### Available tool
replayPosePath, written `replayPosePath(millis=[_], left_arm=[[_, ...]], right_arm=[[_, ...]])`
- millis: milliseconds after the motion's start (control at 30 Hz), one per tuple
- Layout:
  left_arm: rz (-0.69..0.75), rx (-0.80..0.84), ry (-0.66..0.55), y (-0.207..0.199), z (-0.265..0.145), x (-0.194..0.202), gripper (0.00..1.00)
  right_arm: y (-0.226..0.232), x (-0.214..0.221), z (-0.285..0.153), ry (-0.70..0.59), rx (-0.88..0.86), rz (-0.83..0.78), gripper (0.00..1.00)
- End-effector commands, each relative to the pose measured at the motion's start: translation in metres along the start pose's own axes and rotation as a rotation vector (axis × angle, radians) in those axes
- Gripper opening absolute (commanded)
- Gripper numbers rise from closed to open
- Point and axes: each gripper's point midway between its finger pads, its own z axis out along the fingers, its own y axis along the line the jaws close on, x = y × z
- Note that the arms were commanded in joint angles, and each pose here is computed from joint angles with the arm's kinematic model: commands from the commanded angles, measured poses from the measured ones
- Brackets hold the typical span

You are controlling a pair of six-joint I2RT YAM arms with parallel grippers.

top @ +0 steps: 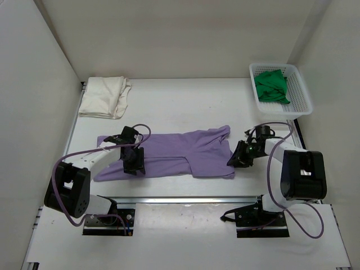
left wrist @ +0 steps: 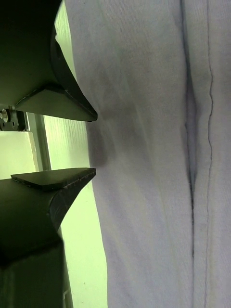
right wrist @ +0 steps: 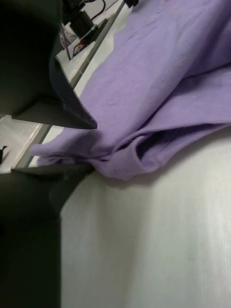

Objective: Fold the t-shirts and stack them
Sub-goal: Fold the other side of the tshirt into a rectangle, then rotate the tshirt 90 degrees

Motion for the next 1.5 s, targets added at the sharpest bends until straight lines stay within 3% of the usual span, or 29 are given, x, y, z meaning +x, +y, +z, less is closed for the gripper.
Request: replayPosePath(millis=[0, 33, 67, 100, 400, 500, 600, 700, 733, 800, 833, 933, 1100, 1300, 1400, 1467], left_arm=[[-0.002, -0.003, 0.001, 0.007, 0.001, 0.002, 0.54], [-0.007, -0.006, 0.007, 0.009, 0.003, 0.004, 0.54], [-0.018, -0.006, 0.011, 0.011, 0.003, 0.004, 0.55], [-0.019, -0.001, 0.001, 0.01, 0.0, 0.001, 0.54], [0.008, 0.047, -0.06, -0.016, -0.028, -0.032, 0.55], [0.008, 0.039, -0.103, -0.018, -0.04, -0.052, 0.56], [-0.031, 0.021, -0.159, -0.01, -0.05, -0.076, 0.57], [-0.126, 0.028, -0.187, 0.004, -0.047, -0.094, 0.55], [-0.148, 0.022, -0.177, 0.009, -0.042, -0.094, 0.54], [-0.185, 0.024, -0.178, 0.014, -0.035, -0.098, 0.42], [-0.197, 0.037, -0.167, 0.011, -0.032, -0.097, 0.27], [-0.177, 0.038, -0.198, -0.001, -0.034, -0.103, 0.04], [-0.107, 0.109, -0.221, -0.041, -0.048, -0.102, 0.02], [-0.086, 0.181, -0.236, -0.063, -0.068, -0.096, 0.07], [-0.053, 0.189, -0.237, -0.068, -0.078, -0.094, 0.09], [-0.033, 0.144, -0.209, -0.063, -0.079, -0.089, 0.1]], right_arm=[[0.004, -0.012, 0.011, -0.028, -0.026, -0.007, 0.22], [0.001, -0.016, 0.01, -0.039, -0.021, 0.011, 0.08], [-0.003, -0.018, 0.011, -0.041, -0.01, 0.03, 0.0], [-0.005, -0.028, 0.008, -0.059, -0.005, 0.036, 0.0], [-0.007, -0.121, -0.032, -0.232, 0.064, 0.042, 0.0], [0.003, -0.138, -0.04, -0.258, 0.101, -0.003, 0.23], [0.012, -0.138, -0.052, -0.283, 0.155, -0.045, 0.33], [0.017, -0.128, -0.062, -0.319, 0.184, -0.091, 0.31], [0.017, -0.124, -0.062, -0.31, 0.18, -0.083, 0.22], [0.023, -0.105, -0.048, -0.259, 0.128, -0.078, 0.03], [0.037, -0.099, -0.041, -0.239, 0.077, -0.089, 0.0], [0.051, -0.08, -0.015, -0.202, 0.047, -0.121, 0.0], [0.056, -0.074, 0.026, -0.154, -0.027, -0.071, 0.0], [0.065, -0.131, 0.058, -0.185, -0.031, -0.078, 0.0], [0.091, -0.194, 0.07, -0.241, -0.058, -0.104, 0.0], [0.132, -0.254, 0.07, -0.306, -0.098, -0.163, 0.0]])
